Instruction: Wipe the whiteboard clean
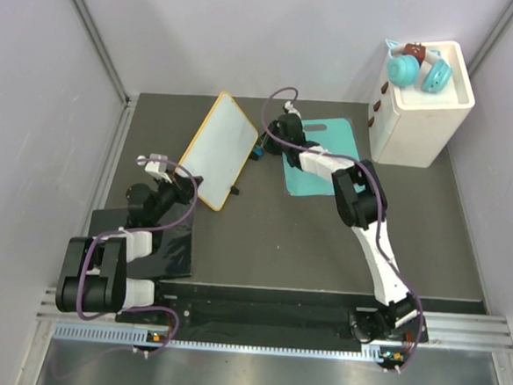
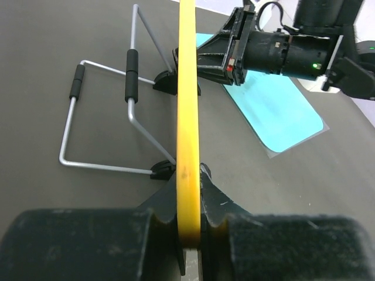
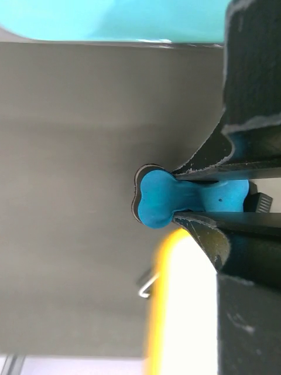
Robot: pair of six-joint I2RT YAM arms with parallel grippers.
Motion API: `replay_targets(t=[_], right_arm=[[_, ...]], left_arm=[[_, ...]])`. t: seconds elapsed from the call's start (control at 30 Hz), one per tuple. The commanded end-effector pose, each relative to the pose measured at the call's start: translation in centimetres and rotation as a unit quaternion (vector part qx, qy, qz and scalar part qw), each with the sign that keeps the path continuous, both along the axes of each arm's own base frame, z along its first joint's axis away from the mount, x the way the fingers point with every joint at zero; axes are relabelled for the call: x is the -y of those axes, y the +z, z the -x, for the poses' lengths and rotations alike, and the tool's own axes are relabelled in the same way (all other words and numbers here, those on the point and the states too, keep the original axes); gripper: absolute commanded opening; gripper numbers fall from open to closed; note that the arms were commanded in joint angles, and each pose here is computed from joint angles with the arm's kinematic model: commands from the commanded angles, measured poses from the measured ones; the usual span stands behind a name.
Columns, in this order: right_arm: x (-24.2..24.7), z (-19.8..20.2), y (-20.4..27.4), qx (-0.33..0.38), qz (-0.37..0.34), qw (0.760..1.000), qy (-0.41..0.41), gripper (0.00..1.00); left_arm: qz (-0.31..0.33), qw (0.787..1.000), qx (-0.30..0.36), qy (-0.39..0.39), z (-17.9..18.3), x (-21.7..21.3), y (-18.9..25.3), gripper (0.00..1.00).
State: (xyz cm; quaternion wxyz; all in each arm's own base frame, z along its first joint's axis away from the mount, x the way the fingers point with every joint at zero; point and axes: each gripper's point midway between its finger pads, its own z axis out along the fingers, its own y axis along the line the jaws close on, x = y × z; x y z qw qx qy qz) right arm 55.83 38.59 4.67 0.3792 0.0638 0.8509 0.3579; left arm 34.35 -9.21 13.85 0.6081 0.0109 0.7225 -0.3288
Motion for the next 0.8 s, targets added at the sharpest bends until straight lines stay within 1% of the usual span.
replay_targets(t=[0.0,0.17,0.27,0.33,0.37,0.4,0.53,0.6,0.67,0.77], right_arm=[[-3.9,4.6,5.1,0.039,0.006,0.999,0.036,0.0],[-0.2,2.6,4.8,0.023,0.021,0.999,-0.013,0.0],[1.6,2.3,5.6,0.02,0.024,0.999,-0.029,0.0],[2.8,2.7,4.9,0.01,0.04,0.998,-0.045,0.0],[3.3,2.7,6.0,0.019,0.039,0.998,-0.05,0.0],[4.1,2.9,5.3,0.015,0.051,0.997,-0.064,0.0],[5.5,2.9,5.5,0.011,0.06,0.995,-0.084,0.0],[6.3,3.3,4.7,-0.006,0.073,0.993,-0.094,0.0],[6.2,3.6,4.5,-0.005,0.066,0.994,-0.087,0.0],[5.9,3.8,6.1,0.018,0.036,0.996,-0.076,0.0]], left_arm=[[0.001,0.992,-0.058,-0.114,3.6,3.8,-2.8,0.0],[0.0,0.992,-0.055,-0.11,3.5,3.7,-2.7,0.0],[0.0,0.993,-0.055,-0.104,3.4,3.6,-2.6,0.0],[0.0,0.993,-0.056,-0.101,3.3,3.5,-2.6,0.0],[0.001,0.994,-0.053,-0.1,3.2,3.5,-2.5,0.0],[0.002,0.994,-0.052,-0.101,3.2,3.5,-2.4,0.0],[0.017,0.993,-0.039,-0.109,3.0,3.8,-1.5,0.0],[0.022,0.993,-0.031,-0.108,2.6,3.9,-1.0,0.0],[0.024,0.993,-0.027,-0.109,2.0,3.9,-0.4,0.0],[0.024,0.993,-0.03,-0.112,1.6,4.0,-0.1,0.0]])
